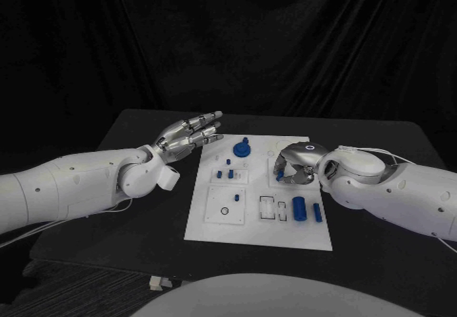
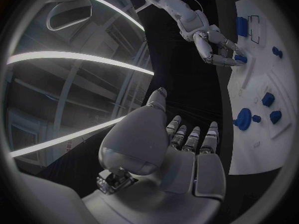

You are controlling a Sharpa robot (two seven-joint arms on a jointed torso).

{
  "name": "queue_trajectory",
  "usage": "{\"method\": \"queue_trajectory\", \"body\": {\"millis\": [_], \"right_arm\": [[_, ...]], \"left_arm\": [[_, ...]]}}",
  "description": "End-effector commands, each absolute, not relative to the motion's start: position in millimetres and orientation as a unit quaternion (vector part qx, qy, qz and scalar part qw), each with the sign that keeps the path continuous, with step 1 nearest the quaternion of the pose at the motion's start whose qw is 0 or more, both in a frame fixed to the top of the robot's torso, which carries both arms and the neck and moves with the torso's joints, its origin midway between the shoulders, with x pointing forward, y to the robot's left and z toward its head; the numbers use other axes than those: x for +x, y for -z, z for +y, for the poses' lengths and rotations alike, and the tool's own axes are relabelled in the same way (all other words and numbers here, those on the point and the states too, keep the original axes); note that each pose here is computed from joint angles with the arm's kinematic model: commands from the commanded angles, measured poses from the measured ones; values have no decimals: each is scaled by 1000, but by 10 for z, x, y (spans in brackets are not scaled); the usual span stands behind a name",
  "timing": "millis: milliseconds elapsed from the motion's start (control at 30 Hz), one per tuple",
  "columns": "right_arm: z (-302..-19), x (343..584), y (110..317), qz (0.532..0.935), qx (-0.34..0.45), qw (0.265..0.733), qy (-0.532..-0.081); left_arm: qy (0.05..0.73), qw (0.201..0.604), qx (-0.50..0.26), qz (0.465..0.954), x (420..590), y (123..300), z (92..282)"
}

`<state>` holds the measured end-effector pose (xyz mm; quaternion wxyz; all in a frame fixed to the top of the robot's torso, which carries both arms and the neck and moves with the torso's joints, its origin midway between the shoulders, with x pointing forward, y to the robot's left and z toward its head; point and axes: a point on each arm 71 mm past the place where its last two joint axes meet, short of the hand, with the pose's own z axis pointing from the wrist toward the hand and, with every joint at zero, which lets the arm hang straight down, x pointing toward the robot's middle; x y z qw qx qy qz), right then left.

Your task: Assemble the parts on the task board

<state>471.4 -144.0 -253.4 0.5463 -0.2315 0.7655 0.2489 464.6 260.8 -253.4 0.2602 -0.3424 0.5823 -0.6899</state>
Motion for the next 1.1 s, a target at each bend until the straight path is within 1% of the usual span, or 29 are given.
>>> {"method": "queue_trajectory", "body": {"millis": [33,200,367,500,633,700,767,867,1000,1100], "right_arm": [[-1434,4704,2518,754,-231,557,-260],[-1444,4686,2486,743,-228,569,-270],[-1470,4667,2397,718,-219,596,-285],[-1468,4659,2249,694,-214,621,-296],[-1431,4638,2066,684,-217,628,-301],[-1383,4606,1971,685,-226,623,-303],[-1325,4559,1919,688,-236,615,-306],[-1166,4437,1861,689,-263,597,-315],[-961,4300,1891,704,-295,562,-319],[-821,4231,1943,707,-315,546,-322]], "left_arm": [[697,252,-342,578,4639,2530,2587],[697,252,-342,578,4638,2533,2587],[696,252,-343,579,4636,2537,2592],[695,252,-344,579,4633,2540,2598],[693,253,-345,580,4632,2542,2605],[693,253,-345,581,4634,2545,2607],[692,253,-345,581,4635,2546,2608],[693,254,-345,580,4637,2549,2604],[693,256,-345,579,4641,2552,2598],[693,258,-345,578,4642,2556,2598]]}}
